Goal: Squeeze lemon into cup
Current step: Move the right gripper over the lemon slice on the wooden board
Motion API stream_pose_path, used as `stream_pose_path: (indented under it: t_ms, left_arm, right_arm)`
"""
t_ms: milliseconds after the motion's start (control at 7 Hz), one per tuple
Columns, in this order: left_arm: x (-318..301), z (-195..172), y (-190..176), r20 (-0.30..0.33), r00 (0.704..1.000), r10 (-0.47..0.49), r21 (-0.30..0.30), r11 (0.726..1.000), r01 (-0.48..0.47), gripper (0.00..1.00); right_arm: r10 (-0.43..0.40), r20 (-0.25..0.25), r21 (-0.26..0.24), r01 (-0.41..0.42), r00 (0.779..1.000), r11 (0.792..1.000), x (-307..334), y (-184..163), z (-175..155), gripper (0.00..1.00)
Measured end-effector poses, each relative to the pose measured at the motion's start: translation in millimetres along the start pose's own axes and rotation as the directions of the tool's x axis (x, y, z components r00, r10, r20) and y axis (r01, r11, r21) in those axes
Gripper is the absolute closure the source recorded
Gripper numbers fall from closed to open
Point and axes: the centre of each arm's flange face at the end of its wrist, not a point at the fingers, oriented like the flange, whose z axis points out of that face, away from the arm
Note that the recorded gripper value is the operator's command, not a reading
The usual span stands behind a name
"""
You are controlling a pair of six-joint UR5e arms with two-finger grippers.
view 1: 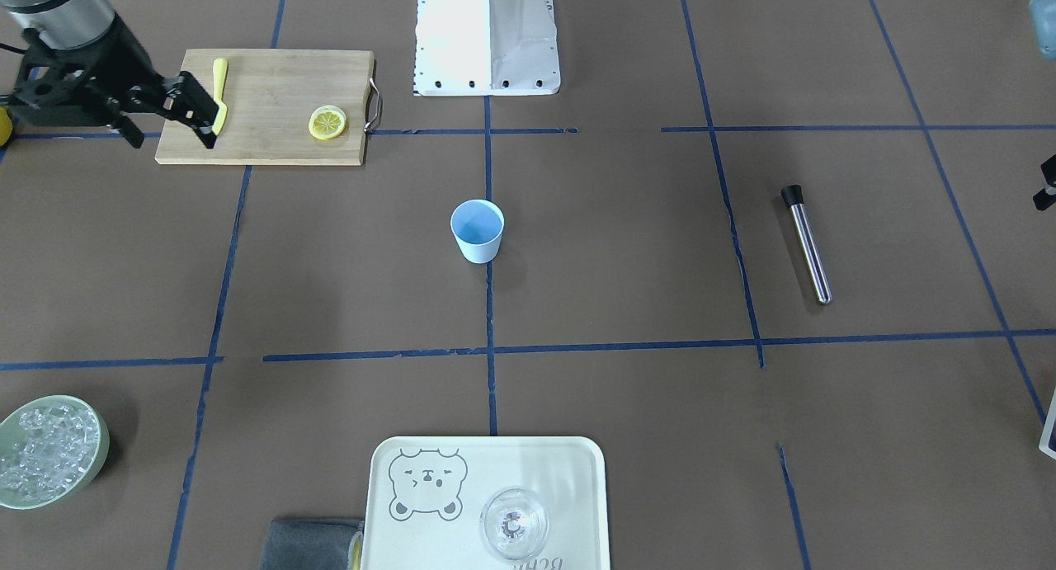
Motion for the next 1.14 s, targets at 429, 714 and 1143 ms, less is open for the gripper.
stream_pose_path:
  t_ms: [429, 714, 1143]
  left_arm:
    - [42.8, 21.6, -11.0, -0.031, 0.999, -0.045, -0.012, 0.999, 0.044, 0.00]
    - [56.6, 30.7, -15.6, -0.043, 0.998, -0.055, -0.013, 0.998, 0.055, 0.00]
    - [64.0, 36.4, -17.6, -0.055, 0.997, -0.052, -0.005, 0.999, 0.051, 0.00]
  right_arm:
    - [0.029, -0.016, 0.044, -0.028, 0.999, 0.999, -76.1, 90.5, 47.3, 0.00]
    - [0.056, -0.007, 0.086, -0.056, 0.998, 0.995, -100.2, 141.1, 73.5, 0.00]
    - [0.068, -0.007, 0.109, -0.067, 0.998, 0.992, -105.0, 164.4, 116.0, 0.00]
